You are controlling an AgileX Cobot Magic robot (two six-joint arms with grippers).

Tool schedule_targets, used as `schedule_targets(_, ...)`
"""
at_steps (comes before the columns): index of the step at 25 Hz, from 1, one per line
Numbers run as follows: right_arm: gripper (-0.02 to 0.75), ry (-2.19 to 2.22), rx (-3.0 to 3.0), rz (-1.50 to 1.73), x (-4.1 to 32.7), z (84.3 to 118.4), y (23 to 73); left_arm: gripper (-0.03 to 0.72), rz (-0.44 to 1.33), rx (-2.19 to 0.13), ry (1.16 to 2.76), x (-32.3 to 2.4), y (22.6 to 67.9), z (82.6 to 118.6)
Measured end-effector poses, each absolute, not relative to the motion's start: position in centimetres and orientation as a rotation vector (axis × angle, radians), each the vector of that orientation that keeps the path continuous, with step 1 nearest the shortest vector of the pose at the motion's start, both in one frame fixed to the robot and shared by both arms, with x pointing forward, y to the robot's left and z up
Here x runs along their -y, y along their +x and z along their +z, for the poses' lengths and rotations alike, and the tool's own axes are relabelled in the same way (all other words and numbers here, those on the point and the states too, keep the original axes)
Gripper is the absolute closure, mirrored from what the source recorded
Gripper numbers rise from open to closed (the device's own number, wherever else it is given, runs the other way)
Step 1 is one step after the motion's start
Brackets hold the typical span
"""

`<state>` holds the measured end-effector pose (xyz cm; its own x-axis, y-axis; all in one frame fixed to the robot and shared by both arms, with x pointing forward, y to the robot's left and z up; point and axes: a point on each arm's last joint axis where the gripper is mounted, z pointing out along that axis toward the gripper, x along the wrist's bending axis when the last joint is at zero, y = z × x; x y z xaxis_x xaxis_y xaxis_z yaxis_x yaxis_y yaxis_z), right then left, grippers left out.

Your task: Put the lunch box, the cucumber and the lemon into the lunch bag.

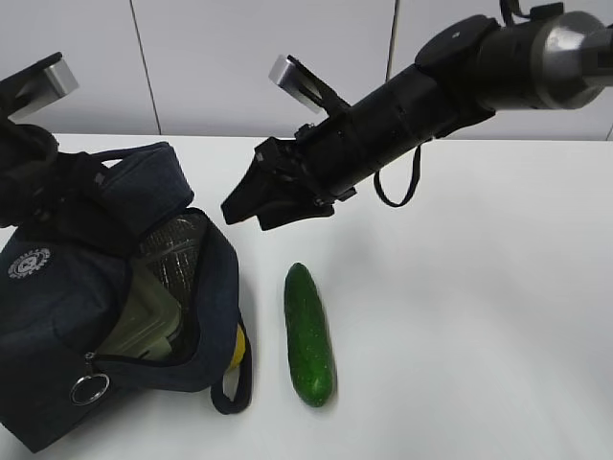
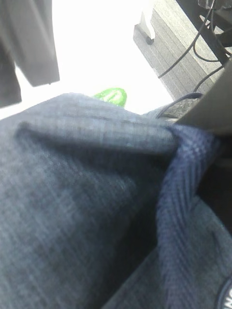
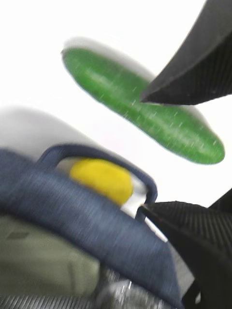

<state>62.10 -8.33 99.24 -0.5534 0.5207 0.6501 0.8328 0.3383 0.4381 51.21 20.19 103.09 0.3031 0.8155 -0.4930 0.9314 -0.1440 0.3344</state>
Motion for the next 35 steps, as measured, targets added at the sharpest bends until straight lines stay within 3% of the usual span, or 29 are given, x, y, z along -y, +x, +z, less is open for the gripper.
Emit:
schedule_targets(10, 0.270, -1.439, 2.502, -0.583, 9.2, 98.5, 60.4, 0.696, -0.226, -1.540, 2.039, -20.5, 51.2, 102.9)
schedule_targets(17, 0.269, -1.551, 2.535, -0.532, 8.1, 97.8, 60.2, 0.696, -0.214, -1.536, 2.056, -20.6, 51.2, 102.8)
schedule_targets(30, 0.269, -1.644, 2.381, -0.413, 7.1, 90.6, 61.3, 0.697, -0.220, -1.533, 2.082, -20.7, 51.0, 102.8)
schedule_targets(35, 0.281, -1.667, 2.344, -0.408, 6.9, 89.5, 61.5, 0.697, -0.221, -1.532, 2.085, -20.7, 51.0, 102.7)
